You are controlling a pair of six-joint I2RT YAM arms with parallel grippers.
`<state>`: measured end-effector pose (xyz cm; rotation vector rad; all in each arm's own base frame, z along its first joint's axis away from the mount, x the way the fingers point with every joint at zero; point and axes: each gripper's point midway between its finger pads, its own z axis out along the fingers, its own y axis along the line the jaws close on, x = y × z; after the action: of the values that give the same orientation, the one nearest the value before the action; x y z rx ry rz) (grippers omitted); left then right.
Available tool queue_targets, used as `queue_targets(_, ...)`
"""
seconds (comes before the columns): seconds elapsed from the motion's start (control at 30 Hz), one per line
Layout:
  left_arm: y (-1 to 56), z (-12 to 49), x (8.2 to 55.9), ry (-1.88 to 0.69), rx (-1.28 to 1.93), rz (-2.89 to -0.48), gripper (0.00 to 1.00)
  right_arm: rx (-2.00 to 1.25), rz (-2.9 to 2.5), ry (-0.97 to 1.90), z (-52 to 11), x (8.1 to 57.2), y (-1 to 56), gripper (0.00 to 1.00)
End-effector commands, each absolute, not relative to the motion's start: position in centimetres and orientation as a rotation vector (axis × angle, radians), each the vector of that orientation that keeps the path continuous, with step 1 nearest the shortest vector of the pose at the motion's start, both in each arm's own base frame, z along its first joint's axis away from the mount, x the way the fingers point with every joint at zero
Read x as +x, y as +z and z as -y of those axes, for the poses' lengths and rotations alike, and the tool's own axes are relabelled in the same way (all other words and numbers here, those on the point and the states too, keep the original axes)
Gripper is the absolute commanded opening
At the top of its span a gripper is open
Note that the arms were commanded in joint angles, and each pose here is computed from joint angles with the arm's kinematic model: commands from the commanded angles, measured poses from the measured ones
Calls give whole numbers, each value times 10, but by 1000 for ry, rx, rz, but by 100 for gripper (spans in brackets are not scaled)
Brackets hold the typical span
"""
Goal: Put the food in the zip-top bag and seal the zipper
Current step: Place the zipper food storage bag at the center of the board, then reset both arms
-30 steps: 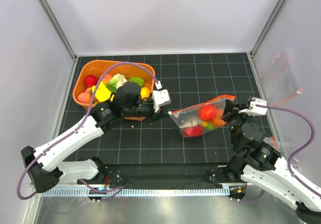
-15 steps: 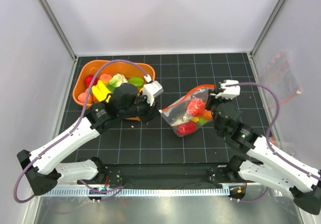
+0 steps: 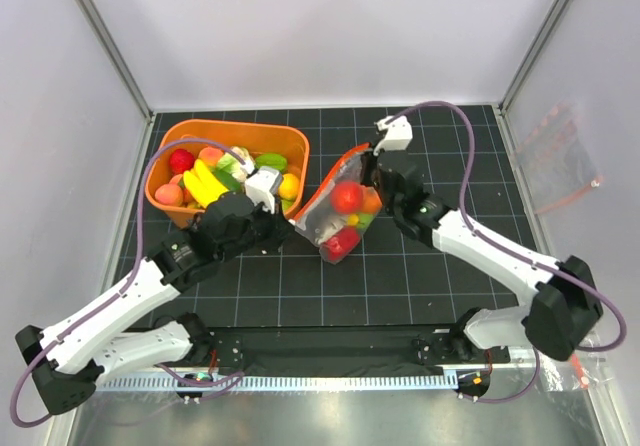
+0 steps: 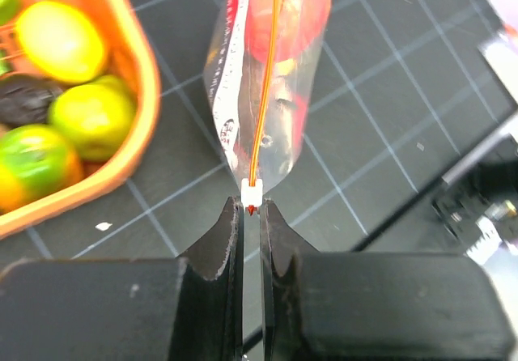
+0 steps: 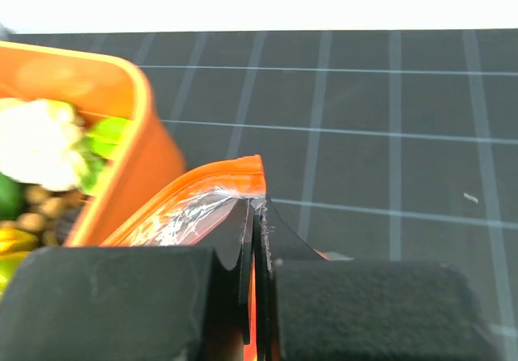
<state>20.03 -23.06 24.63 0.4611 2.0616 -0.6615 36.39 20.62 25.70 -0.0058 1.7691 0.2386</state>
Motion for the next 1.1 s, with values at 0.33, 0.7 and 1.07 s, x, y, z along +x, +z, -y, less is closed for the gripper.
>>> queue_targets(0.33, 262, 179, 238, -519, 85, -1942, 65, -68, -1708, 465, -262, 388, 313, 98)
queue_targets(0.7, 271, 167, 230, -565, -67, -1948, 100, 53, -1744, 269, -175, 333, 317, 100)
queue_targets(1.07, 232, 188, 204, -840, 4, -1837, 100, 147, -1858, 200, -102, 255, 207, 100)
